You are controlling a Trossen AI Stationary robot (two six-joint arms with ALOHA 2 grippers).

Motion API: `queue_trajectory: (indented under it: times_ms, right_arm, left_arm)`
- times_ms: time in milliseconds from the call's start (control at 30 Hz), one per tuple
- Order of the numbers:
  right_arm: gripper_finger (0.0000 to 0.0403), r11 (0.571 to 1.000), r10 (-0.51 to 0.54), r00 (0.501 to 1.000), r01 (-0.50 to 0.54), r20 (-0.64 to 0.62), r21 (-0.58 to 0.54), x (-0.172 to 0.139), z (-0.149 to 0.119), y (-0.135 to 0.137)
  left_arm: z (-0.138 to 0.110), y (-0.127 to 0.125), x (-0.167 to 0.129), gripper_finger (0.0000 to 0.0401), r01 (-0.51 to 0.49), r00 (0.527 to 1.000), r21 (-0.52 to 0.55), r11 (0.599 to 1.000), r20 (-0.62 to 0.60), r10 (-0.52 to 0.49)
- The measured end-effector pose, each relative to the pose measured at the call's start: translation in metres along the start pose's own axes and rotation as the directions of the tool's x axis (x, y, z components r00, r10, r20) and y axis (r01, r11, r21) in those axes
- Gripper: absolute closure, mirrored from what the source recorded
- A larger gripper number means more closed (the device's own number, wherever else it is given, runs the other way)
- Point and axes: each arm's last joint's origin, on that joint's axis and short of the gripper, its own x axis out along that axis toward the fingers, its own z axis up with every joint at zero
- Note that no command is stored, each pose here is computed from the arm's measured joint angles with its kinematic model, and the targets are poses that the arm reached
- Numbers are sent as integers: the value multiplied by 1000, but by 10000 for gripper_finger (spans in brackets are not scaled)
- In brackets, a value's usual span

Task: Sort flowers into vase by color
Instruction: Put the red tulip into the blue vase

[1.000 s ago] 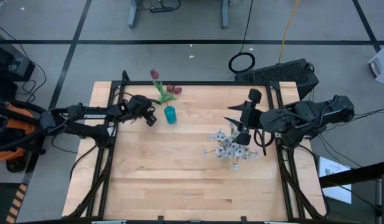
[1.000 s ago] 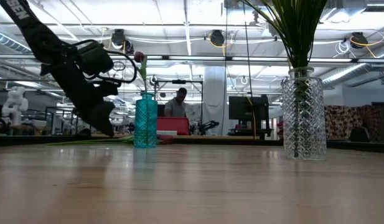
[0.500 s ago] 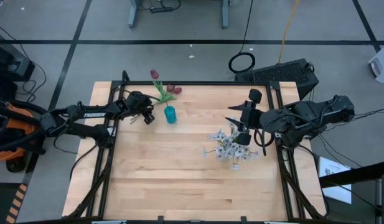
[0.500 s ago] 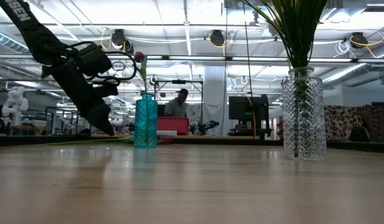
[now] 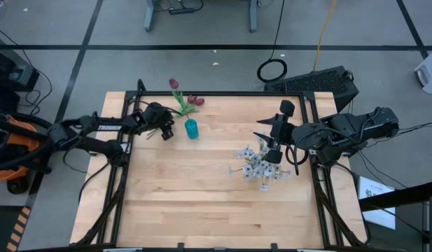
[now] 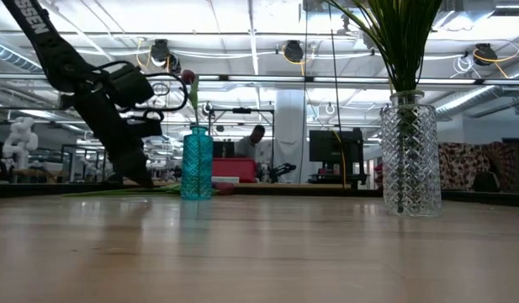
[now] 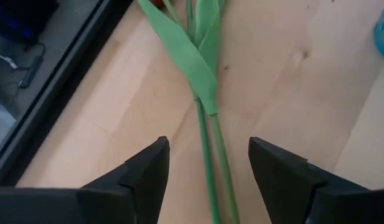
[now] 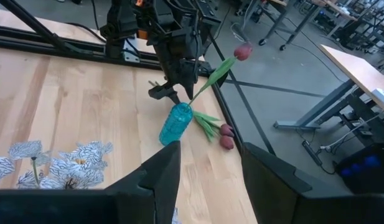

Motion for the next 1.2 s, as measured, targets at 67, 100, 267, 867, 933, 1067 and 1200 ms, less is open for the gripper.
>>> queue_trajectory:
  times_ms: [67,100,267,867,933,1067,1200]
  right_arm:
    - [243,1000,0,1000,0,-3,-3,0,0,0]
    - [243,1000,0,1000,0,-6,-5,0,-1,0]
    - [243,1000,1,1000,-1,-7,-6,0,-1,0]
    - [243,1000,2,1000,-2,-11,-3,0,-1,0]
    - [243,1000,2,1000,-1,-11,2,0,-1,0]
    - [243,1000,2,1000,-2,-12,14,0,-1,0]
    - [243,999,1,1000,0,-29,32,0,-3,0]
  left_arm:
    - [-1,-1,2,185,4,1000,1,1000,-10,-4]
    - [-2,-1,3,190,7,1000,2,1000,-18,-7]
    - [-5,-3,9,212,17,999,4,1000,-44,-17]
    - [-8,2,11,344,-50,996,-66,997,-82,44]
    - [-9,3,11,368,-54,995,-73,996,-82,48]
    - [-8,4,11,391,-58,996,-89,994,-75,51]
    - [-8,4,11,389,-61,996,-133,989,-77,51]
